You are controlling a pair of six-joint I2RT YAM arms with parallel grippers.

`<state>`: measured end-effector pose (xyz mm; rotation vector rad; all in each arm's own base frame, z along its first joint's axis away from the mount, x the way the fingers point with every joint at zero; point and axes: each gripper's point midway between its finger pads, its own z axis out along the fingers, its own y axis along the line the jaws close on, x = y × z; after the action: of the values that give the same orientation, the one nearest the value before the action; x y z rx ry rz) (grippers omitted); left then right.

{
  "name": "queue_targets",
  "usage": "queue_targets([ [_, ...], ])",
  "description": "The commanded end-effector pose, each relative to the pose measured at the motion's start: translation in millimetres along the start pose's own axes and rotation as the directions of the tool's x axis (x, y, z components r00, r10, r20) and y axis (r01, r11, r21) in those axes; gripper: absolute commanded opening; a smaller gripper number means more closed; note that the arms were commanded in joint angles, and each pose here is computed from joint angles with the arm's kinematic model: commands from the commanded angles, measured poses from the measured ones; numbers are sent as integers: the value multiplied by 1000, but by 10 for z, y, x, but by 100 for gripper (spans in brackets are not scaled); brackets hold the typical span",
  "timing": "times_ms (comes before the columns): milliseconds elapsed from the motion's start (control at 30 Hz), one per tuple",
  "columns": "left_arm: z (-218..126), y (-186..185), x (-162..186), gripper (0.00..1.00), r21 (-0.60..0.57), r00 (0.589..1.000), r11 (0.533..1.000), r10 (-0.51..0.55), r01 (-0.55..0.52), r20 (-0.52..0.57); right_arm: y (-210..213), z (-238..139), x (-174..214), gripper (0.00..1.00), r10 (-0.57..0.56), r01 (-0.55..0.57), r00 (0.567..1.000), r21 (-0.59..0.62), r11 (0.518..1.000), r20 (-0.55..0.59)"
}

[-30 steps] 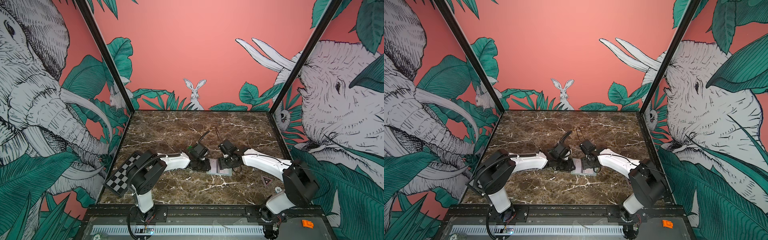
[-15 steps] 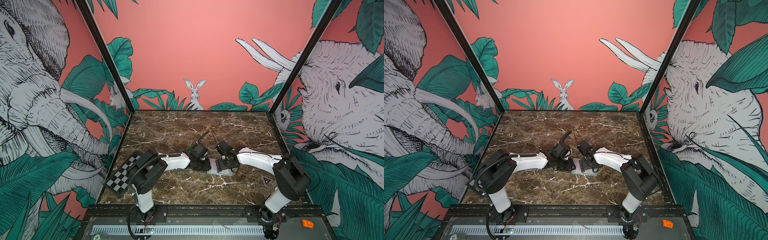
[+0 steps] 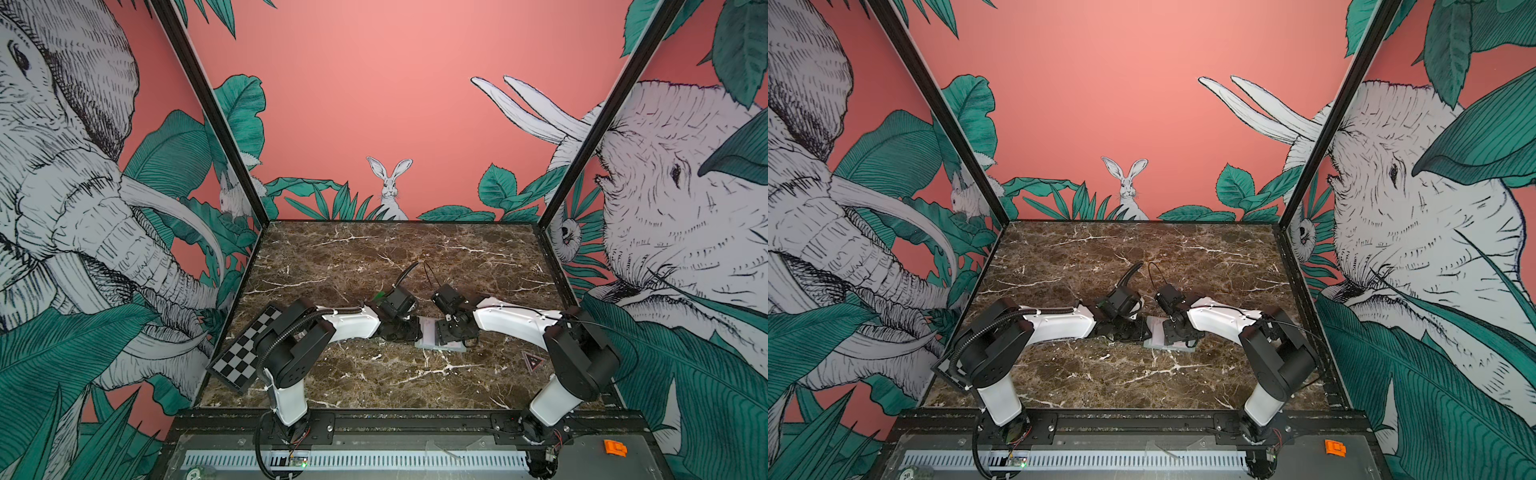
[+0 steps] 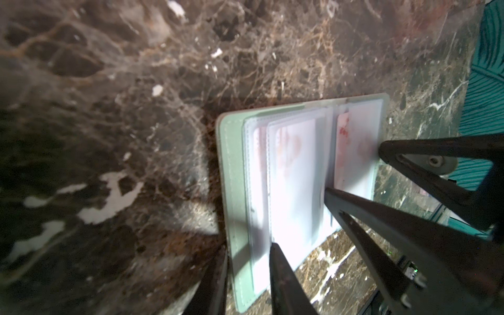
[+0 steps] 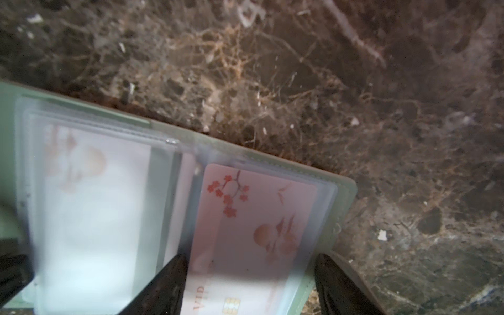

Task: Put the credit cards into the card holder

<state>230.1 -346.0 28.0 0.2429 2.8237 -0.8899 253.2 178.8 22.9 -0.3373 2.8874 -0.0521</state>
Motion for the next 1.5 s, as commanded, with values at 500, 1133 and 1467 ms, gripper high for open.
queue_targets([
  [500,79,38,122,33,73,998,995,-61,63,-26,-39,-308,-31,69,68,-64,994,-51,997,86],
  [1133,82,5,92,41,120,997,990,-73,77,-30,-362,-143,260,36,273,-267,962,-202,942,3],
  [1467,94,-47,80,42,154,997,985,-69,75,-40,-411,-30,293,14,271,-267,963,-180,947,-5],
])
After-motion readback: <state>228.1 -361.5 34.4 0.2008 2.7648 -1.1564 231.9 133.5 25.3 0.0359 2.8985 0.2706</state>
